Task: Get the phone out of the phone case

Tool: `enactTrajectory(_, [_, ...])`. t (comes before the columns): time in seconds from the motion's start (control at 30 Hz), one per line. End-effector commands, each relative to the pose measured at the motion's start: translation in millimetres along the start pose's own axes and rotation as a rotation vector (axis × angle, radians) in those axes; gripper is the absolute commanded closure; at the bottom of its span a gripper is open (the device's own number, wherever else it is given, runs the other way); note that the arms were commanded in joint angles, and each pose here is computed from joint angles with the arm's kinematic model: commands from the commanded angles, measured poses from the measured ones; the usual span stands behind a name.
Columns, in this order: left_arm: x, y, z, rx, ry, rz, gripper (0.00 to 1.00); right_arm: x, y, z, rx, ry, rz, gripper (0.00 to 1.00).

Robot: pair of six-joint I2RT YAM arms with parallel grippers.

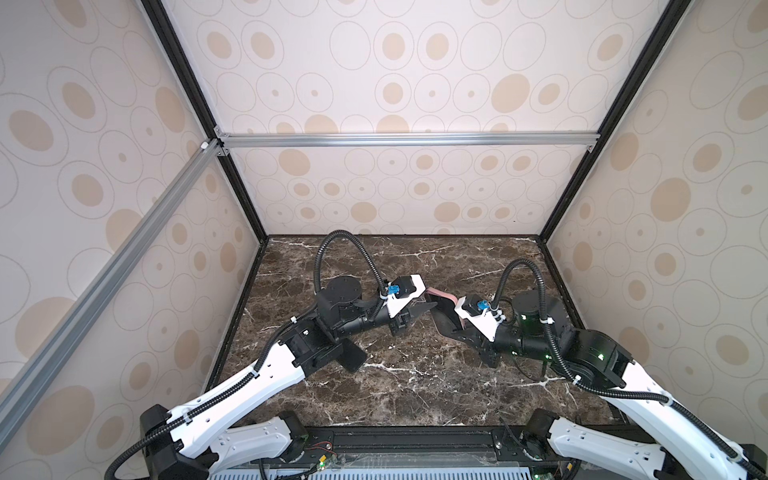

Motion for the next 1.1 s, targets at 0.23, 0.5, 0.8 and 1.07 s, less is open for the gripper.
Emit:
enactTrajectory(0.23, [-10.5, 2.6, 20.1, 0.046, -0.099, 0.12, 0.58, 2.7, -7.7, 36.6, -0.01, -0.225, -0.108, 1.0])
enactTrajectory(0.5, [-20.9, 4.1, 21.5, 0.052, -0.125, 0.164, 0.59, 6.9, -12.6, 35.0, 0.019, -0.212, -0.137, 1.0])
enactTrajectory(0.8, [-23.9, 2.8, 22.6, 0.057, -0.142, 0.166, 0.61, 8.2, -11.8, 35.2, 0.022, -0.204, -0.13, 1.0])
enactTrajectory(1.07, [-28.9, 10.8, 21.4, 0.055, -0.136, 0.237, 0.62, 7.1, -8.0, 34.8, 0.004, -0.202, -0.105, 1.0])
Point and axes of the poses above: each gripper's point midway between its finger pads, its own x axis out along the fingers, its own y axis along the line the jaws close on, z = x × y, the point moved 4 cm from there along -x, back along the fingers, and after that the axes turned 11 degrees about x, right-handed, at the moved point
